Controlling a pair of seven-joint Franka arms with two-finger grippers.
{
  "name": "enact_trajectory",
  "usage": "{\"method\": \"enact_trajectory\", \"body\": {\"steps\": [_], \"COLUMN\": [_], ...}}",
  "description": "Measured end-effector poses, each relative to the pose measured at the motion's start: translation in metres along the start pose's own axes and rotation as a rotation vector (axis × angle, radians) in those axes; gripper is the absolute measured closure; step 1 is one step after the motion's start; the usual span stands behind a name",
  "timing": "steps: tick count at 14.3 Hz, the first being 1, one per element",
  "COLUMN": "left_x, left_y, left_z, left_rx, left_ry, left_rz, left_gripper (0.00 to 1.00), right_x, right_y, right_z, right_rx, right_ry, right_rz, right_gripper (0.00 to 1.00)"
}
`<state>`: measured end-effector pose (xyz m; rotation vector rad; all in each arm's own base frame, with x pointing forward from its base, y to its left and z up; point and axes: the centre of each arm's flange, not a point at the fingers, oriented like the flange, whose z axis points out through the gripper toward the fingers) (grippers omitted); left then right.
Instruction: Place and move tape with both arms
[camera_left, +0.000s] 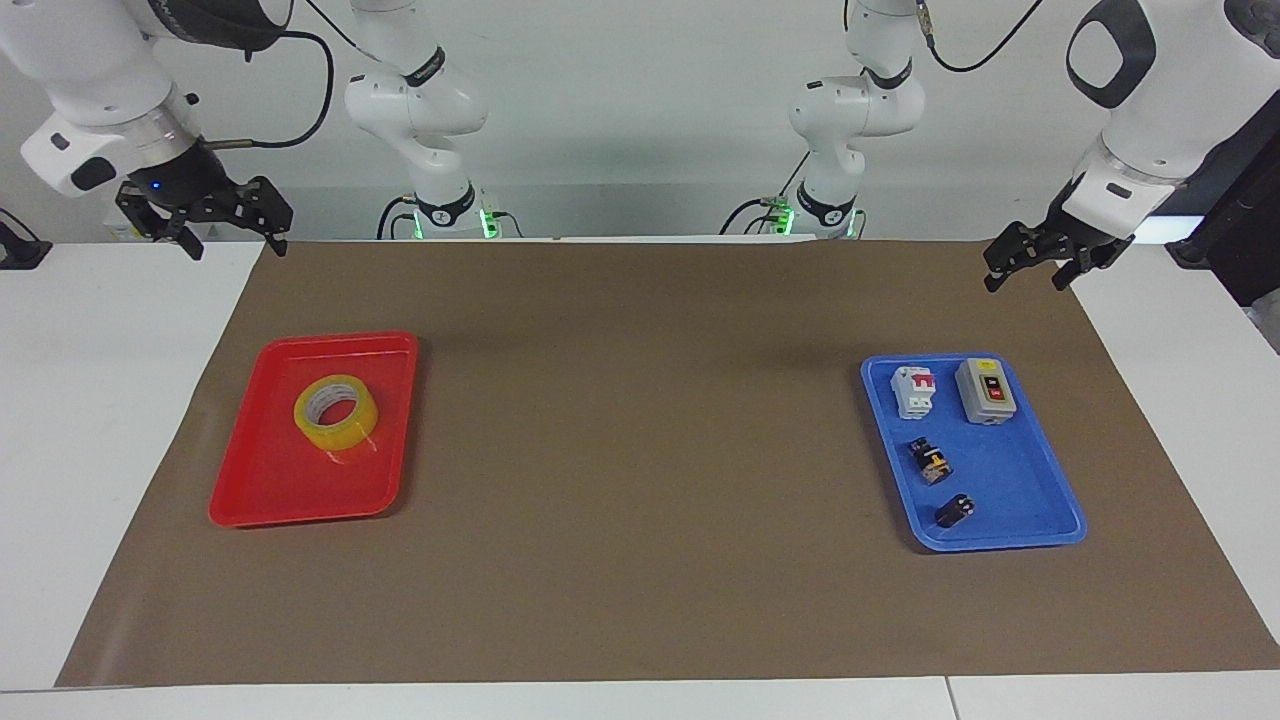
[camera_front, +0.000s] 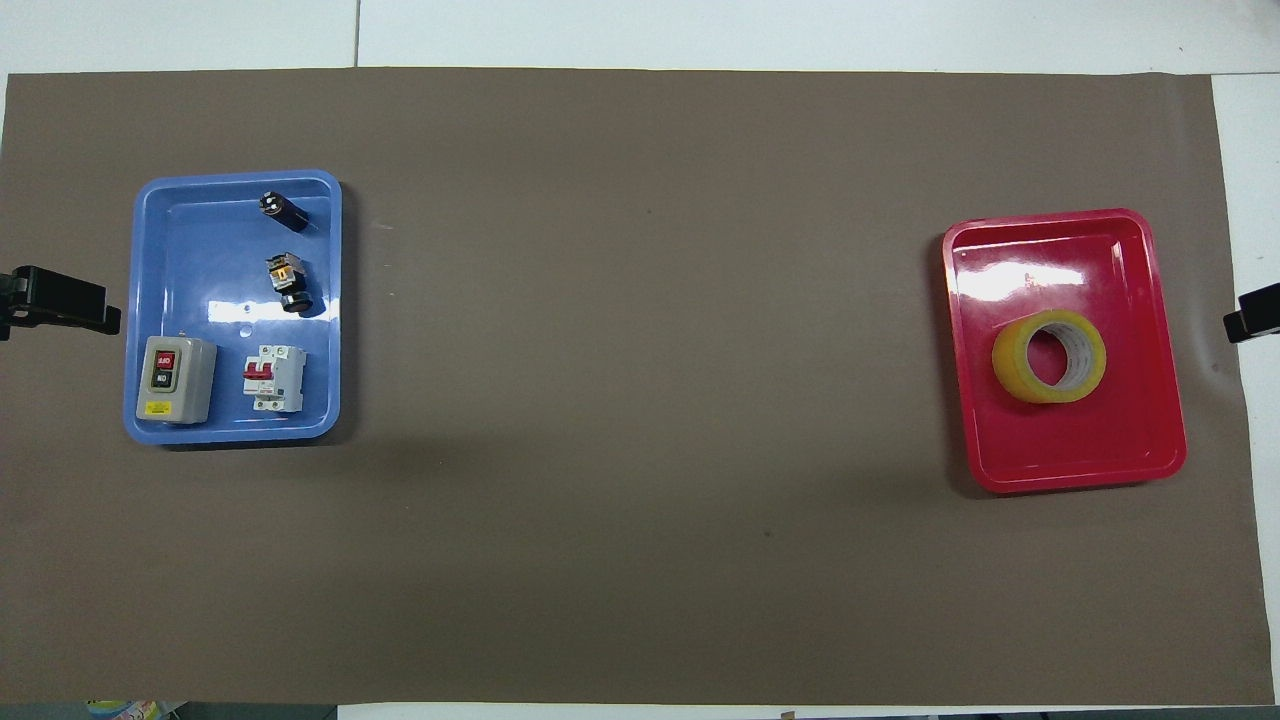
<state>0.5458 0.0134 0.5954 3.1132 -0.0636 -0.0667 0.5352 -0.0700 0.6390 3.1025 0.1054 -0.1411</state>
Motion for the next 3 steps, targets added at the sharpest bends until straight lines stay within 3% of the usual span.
{"method": "enact_trajectory", "body": {"steps": [3], "left_x": [0.0], "left_y": [0.0], "left_z": [0.0], "left_rx": [0.0], "left_ry": [0.0], "left_rz": [0.0], "left_gripper": [0.0], "right_x": [0.002], "right_y": [-0.0066], "right_z": [-0.0008], "right_rx": [-0.002], "right_ry": [0.007], "right_rz": [-0.013], "right_gripper": [0.0]}}
